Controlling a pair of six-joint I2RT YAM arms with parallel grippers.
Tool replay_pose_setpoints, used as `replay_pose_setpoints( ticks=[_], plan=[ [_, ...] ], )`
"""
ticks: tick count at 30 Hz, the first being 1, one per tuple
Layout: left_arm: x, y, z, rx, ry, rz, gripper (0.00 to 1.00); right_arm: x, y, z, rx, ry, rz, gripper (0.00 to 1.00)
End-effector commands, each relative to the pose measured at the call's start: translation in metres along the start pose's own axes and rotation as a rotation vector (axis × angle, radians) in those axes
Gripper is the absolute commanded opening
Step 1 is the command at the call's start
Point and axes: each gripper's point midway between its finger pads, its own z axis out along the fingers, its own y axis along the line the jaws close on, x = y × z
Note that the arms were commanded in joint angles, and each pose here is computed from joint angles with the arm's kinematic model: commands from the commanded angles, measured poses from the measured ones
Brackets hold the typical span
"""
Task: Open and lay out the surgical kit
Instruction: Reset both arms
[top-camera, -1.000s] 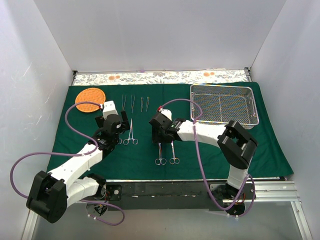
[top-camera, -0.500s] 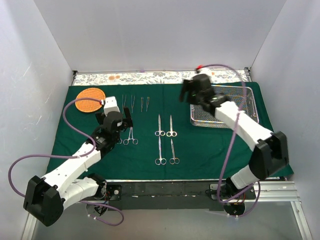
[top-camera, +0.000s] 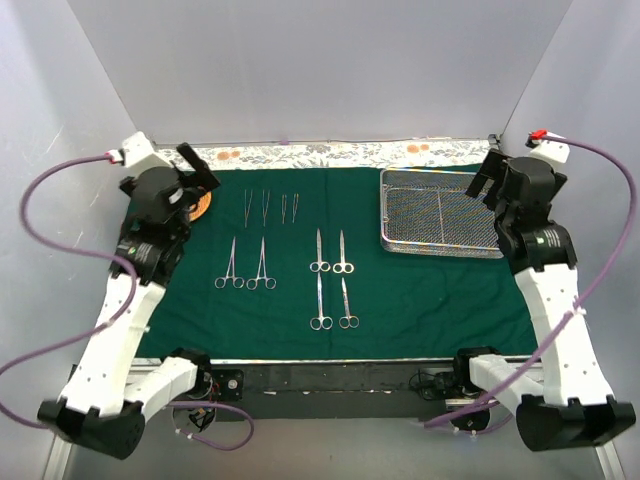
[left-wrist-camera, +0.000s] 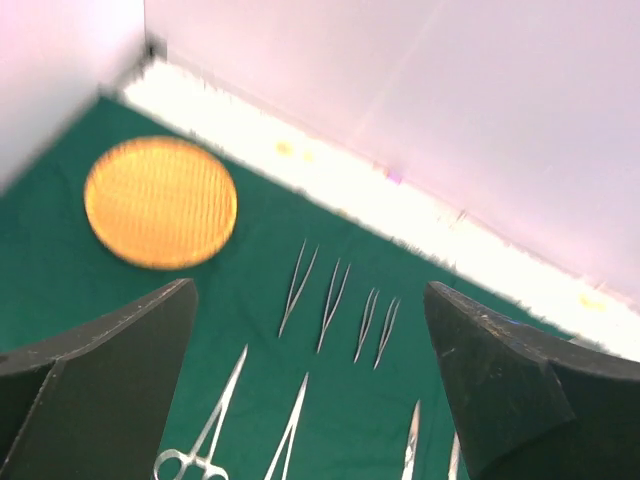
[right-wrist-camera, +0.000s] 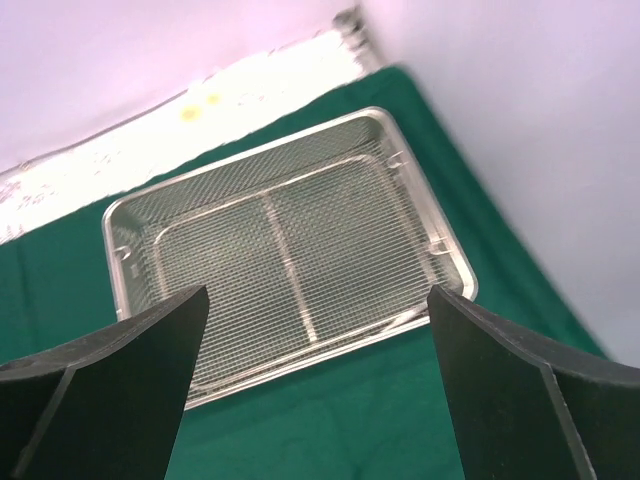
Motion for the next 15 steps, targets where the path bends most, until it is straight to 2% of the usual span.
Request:
replay_pose_setpoints(
  ticks=[1, 2, 4, 7, 15],
  plan=[
    [-0.103, 0.01, -0.079, 0.081, -0.287, -0.017, 0.98, -0.033, -0.031, -0.034, 0.137, -0.133, -0.072, 0.99],
    [-0.114, 0.01, -0.09, 0.113, -0.331, 0.047, 0.98, -0.04, -0.033, -0.044, 0.13, -0.168, -0.065, 0.99],
    [-0.136, 0.005, -0.11, 0.18, -0.42, 0.068, 0.98, -0.049, -0.035, -0.052, 0.127, -0.217, -0.071, 0.98],
    [-0.154, 0.016, -0.13, 0.166, -0.505, 0.112, 0.98, -0.055, -0.041, -0.065, 0.126, -0.274, -0.062, 0.99],
    [-0.165, 0.04, -0.137, 0.054, -0.582, 0.124, 0.98, -0.084, -0.059, -0.105, 0.107, -0.493, -0.009, 0.99]
  ],
)
